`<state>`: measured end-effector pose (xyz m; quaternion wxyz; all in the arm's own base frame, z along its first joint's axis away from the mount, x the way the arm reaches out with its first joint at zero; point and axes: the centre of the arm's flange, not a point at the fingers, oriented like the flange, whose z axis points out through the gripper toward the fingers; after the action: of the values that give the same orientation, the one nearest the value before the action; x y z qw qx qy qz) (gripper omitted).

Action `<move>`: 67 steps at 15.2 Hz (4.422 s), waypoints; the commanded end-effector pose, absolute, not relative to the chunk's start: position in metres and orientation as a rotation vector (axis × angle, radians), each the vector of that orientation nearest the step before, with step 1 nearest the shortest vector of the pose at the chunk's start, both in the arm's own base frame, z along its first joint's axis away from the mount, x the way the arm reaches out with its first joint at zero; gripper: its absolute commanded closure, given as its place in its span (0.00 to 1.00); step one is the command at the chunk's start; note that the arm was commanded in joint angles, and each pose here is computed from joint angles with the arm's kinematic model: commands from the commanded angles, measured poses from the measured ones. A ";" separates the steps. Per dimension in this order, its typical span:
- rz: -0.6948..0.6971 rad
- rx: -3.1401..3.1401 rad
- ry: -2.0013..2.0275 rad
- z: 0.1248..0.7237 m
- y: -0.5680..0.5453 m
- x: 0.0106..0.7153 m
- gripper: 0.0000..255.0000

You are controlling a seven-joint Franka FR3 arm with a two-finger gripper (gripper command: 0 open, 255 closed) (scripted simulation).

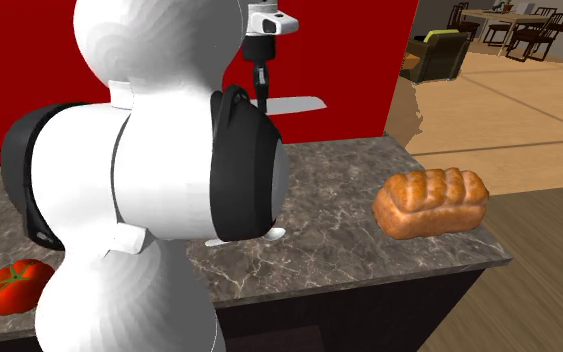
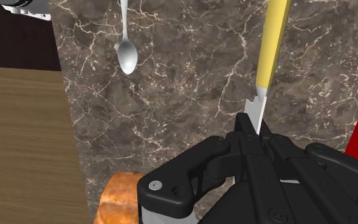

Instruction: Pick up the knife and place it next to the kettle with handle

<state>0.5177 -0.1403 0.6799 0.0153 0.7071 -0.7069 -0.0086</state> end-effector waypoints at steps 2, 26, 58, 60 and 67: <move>-0.026 2.198 -2.200 0.680 -0.102 0.506 1.00; -0.026 2.198 -2.200 0.680 0.199 0.405 1.00; -0.026 2.198 -2.200 0.537 0.264 0.383 1.00; -0.026 2.198 -2.200 0.527 0.264 0.383 1.00; -0.026 2.198 -2.200 0.490 0.264 0.383 1.00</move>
<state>0.3823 0.2637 0.4954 0.0159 0.7067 -0.7073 -0.0085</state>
